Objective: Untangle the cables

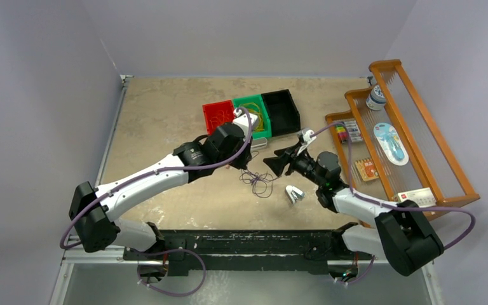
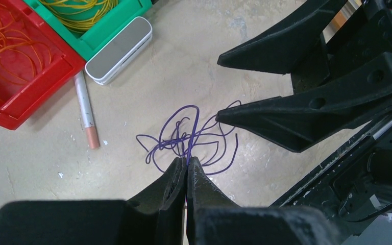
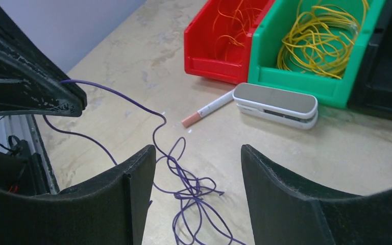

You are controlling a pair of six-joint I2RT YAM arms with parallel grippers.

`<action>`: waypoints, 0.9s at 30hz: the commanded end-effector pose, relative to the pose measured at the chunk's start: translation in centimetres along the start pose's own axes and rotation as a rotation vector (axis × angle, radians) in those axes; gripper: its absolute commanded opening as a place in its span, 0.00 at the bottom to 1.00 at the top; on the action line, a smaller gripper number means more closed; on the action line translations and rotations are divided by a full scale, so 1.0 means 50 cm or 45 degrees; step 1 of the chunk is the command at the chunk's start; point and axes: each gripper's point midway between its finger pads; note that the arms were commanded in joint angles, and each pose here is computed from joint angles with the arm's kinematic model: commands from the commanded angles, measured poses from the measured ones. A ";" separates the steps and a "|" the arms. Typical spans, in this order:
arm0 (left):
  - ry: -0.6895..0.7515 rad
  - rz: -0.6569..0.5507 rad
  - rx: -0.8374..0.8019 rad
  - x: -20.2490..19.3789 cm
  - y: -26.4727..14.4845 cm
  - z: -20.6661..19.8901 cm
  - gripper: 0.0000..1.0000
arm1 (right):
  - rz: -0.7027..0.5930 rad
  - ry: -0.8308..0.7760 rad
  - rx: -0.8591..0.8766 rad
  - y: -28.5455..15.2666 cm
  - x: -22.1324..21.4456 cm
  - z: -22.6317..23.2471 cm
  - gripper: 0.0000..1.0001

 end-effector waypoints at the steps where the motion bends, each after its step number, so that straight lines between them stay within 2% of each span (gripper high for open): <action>1: 0.006 -0.159 -0.019 0.088 -0.047 -0.015 0.00 | -0.091 -0.095 0.179 0.012 0.040 0.047 0.65; 19: 0.040 -0.323 -0.054 0.218 -0.104 -0.044 0.00 | -0.014 -0.107 0.353 0.102 -0.004 0.085 0.65; 27: 0.089 -0.410 -0.027 0.291 -0.171 -0.043 0.00 | -0.012 -0.028 0.241 0.146 -0.025 0.037 0.55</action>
Point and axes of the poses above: each gripper's point midway between its finger pads, its own y axis out along the fingers, its own z axis along the line the jaws close on, x = y × z, and after that the axes turned 3 degrees about y, right-handed
